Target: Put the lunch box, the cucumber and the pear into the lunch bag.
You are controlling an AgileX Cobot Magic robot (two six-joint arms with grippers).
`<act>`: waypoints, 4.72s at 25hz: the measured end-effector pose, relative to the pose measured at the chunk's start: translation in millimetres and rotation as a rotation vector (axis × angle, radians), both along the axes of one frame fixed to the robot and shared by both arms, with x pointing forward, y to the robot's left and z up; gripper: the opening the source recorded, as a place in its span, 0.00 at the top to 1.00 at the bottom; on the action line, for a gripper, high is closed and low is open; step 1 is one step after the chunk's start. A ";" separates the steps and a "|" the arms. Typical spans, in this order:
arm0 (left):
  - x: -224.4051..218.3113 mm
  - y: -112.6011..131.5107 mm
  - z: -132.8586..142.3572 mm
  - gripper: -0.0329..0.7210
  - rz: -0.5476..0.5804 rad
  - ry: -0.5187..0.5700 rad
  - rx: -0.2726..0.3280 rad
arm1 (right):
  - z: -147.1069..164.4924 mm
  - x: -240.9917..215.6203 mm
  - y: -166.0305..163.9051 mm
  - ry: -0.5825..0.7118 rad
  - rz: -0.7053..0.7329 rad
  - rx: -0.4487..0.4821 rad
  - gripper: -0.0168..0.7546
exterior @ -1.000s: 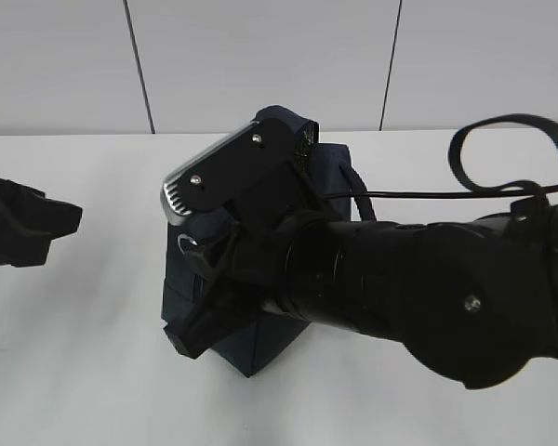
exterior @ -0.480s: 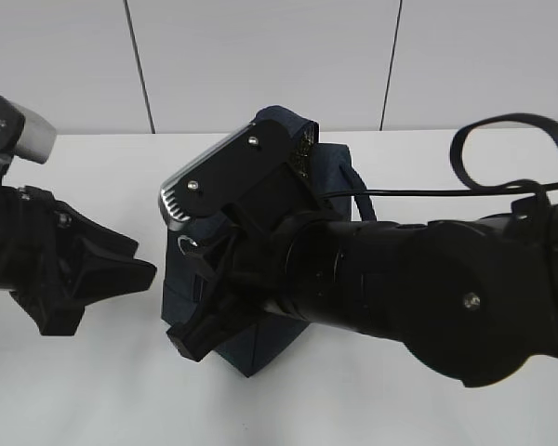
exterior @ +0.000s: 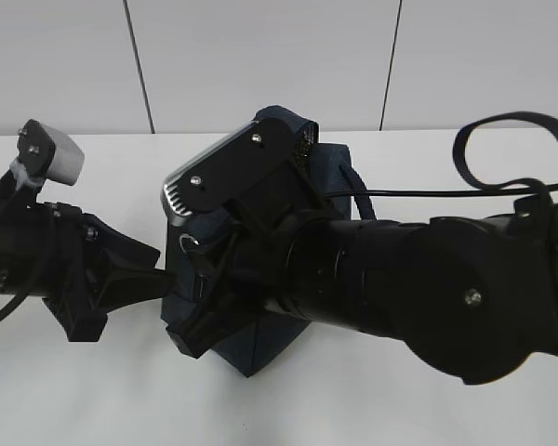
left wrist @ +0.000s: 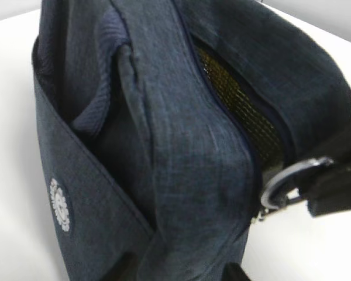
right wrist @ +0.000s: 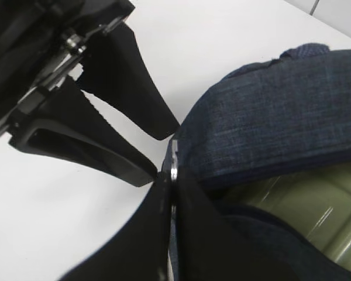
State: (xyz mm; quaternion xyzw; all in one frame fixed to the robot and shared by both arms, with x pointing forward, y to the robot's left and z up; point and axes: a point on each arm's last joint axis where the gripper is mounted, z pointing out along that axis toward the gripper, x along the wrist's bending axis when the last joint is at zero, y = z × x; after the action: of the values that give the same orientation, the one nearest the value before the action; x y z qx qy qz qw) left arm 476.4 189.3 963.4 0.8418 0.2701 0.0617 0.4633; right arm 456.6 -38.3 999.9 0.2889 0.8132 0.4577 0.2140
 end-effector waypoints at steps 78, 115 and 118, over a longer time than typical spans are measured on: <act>9.7 -13.3 -19.9 0.60 0.035 0.072 -0.014 | -78.5 251.3 -170.1 0.850 -0.692 0.965 0.24; -137.0 71.0 111.3 0.50 0.601 0.090 0.172 | 60.9 -116.0 -236.7 0.389 -0.630 -0.057 0.37; -163.9 81.7 116.5 0.50 0.634 0.055 0.179 | 66.2 -142.5 -245.9 0.344 -0.663 -0.082 0.37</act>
State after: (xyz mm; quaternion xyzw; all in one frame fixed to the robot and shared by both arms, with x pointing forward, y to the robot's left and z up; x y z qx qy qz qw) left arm 312.4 271.0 1079.9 0.7546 0.5246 0.2035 0.3375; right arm 314.1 -284.2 1066.1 0.6005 0.7171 0.2754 0.2221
